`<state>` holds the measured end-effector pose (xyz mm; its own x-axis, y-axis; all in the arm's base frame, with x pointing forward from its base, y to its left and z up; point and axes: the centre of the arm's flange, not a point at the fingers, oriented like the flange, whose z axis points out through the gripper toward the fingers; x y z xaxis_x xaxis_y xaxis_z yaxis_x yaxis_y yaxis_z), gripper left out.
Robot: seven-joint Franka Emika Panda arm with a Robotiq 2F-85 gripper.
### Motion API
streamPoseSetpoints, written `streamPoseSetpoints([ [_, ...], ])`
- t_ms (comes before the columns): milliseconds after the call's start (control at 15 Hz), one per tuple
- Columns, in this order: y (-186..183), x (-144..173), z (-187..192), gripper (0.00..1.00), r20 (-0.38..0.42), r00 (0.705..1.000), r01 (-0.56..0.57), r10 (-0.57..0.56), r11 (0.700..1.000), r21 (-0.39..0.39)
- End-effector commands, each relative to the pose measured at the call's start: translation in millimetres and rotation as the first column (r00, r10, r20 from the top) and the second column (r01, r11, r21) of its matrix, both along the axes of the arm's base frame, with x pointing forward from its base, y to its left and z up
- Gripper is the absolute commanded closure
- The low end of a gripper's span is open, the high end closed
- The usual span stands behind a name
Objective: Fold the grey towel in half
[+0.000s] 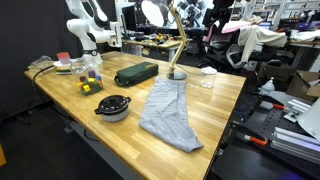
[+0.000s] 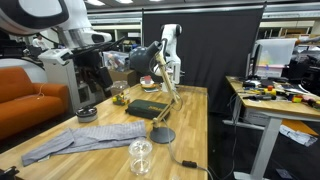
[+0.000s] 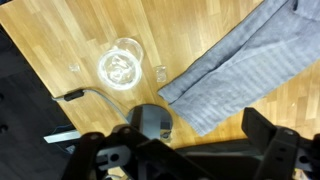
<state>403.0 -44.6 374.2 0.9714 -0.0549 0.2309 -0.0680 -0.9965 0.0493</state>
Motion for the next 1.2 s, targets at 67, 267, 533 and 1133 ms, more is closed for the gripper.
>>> streamPoseSetpoints([
  [67, 32.8, -22.1, -20.3, 0.0, -0.03, 0.994, -0.109, 0.109, 0.994, -0.026],
  [267, 35.8, -17.1, -23.6, 0.0, -0.052, 0.995, -0.087, 0.087, 0.996, -0.011],
  [533, 34.8, -17.5, -20.1, 0.0, -0.043, 0.995, -0.088, 0.088, 0.996, -0.013],
  [1133, 114.1, -29.7, -82.5, 0.0, -0.156, 0.952, -0.27, 0.263, 0.963, -0.025],
])
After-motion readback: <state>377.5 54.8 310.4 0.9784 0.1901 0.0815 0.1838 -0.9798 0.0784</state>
